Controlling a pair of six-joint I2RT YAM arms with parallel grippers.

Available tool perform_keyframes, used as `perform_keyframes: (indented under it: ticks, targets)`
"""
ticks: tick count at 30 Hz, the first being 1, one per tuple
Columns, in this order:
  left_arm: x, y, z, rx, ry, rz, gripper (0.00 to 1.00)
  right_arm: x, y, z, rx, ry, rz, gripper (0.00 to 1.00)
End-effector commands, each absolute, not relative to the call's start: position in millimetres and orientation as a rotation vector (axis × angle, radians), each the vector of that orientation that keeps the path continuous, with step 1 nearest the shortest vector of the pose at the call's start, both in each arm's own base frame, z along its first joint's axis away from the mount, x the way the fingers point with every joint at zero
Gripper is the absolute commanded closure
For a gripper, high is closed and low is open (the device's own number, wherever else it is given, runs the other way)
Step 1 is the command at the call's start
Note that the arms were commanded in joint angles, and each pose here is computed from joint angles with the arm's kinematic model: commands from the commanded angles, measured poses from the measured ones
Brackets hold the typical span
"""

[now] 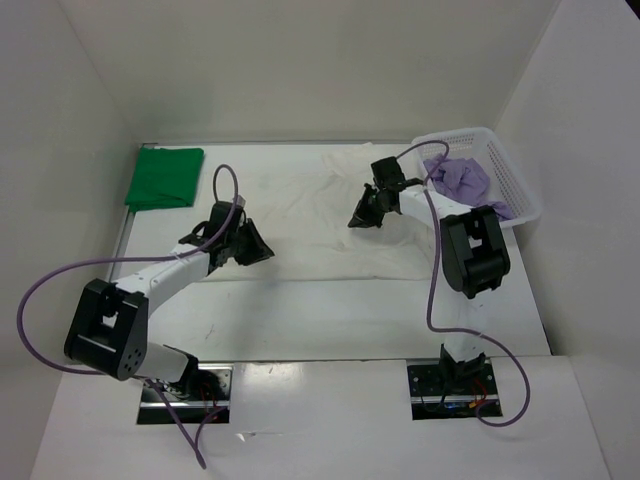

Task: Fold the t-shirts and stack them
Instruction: Fold the flattened tshirt in 1/3 of the way

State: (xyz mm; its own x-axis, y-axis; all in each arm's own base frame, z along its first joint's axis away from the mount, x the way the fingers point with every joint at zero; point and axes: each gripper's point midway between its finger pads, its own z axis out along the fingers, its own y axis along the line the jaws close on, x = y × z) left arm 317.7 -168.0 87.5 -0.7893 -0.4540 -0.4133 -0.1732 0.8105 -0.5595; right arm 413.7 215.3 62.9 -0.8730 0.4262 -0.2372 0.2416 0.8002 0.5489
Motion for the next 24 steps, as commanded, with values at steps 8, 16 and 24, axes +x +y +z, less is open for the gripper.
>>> perform_keyframes:
  ticks: [8, 16, 24]
  targets:
    - [315.4, -179.3, 84.7, -0.412, 2.458, -0.757, 0.73, 457.2, 213.1, 45.8, 0.472, 2.61, 0.597, 0.98]
    - [308.6, -174.8, 86.5, -0.406, 2.455, -0.741, 0.73, 457.0, 220.9, 72.8, 0.42, 2.514, 0.705, 0.98]
    - [307.5, -174.4, 81.3, -0.408, 2.464, -0.737, 0.73, 447.3, 257.2, 59.9, 0.208, 2.611, 0.647, 0.77]
